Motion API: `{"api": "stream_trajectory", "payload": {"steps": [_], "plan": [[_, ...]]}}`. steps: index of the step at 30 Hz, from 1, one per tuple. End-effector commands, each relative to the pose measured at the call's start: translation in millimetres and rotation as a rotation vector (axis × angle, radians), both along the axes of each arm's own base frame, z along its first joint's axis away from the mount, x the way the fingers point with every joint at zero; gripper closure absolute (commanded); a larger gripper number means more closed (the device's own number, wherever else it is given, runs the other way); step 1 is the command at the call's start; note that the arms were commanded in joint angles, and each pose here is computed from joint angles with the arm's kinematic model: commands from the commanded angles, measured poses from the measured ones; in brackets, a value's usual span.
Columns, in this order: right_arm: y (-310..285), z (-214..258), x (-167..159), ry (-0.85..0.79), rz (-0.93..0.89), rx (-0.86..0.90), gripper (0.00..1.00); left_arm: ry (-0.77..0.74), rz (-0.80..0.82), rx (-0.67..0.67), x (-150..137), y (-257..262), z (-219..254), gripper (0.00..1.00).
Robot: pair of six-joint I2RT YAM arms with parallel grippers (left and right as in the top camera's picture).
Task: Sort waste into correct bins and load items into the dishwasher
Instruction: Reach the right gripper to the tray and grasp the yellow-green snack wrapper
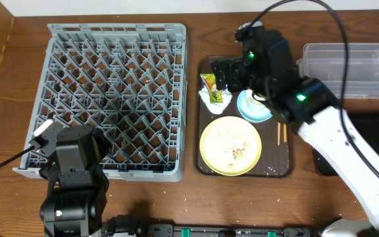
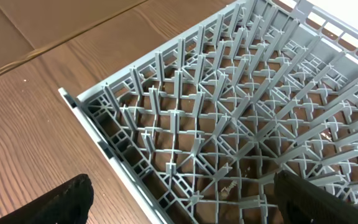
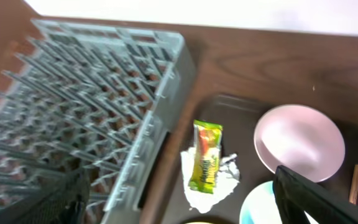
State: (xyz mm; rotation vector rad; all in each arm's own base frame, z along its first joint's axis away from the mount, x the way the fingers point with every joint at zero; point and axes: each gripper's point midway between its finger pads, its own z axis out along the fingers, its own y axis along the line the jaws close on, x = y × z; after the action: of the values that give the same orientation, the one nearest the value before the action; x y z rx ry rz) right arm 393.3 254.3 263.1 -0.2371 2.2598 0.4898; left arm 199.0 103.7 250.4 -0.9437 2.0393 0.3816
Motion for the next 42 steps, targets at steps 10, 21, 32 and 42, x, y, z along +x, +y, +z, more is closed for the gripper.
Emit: {"api": "stream_trajectory", "payload": {"steps": [10, 21, 32, 42], "plan": [[33, -135, 20, 0.241, 0.056, -0.103, 0.25, -0.027, 0.014, -0.003, 0, 1, 8, 0.06], [50, -199, 13, 0.34, 0.108, -0.151, 0.34, -0.027, 0.014, -0.003, 0, 1, 8, 0.06], [40, -225, 25, 0.279, 0.02, -0.285, 0.53, -0.027, 0.014, -0.003, 0, 1, 8, 0.06], [38, -230, 26, 0.287, -0.003, -0.287, 0.99, -0.027, 0.014, -0.003, 0, 1, 8, 0.06]]}}
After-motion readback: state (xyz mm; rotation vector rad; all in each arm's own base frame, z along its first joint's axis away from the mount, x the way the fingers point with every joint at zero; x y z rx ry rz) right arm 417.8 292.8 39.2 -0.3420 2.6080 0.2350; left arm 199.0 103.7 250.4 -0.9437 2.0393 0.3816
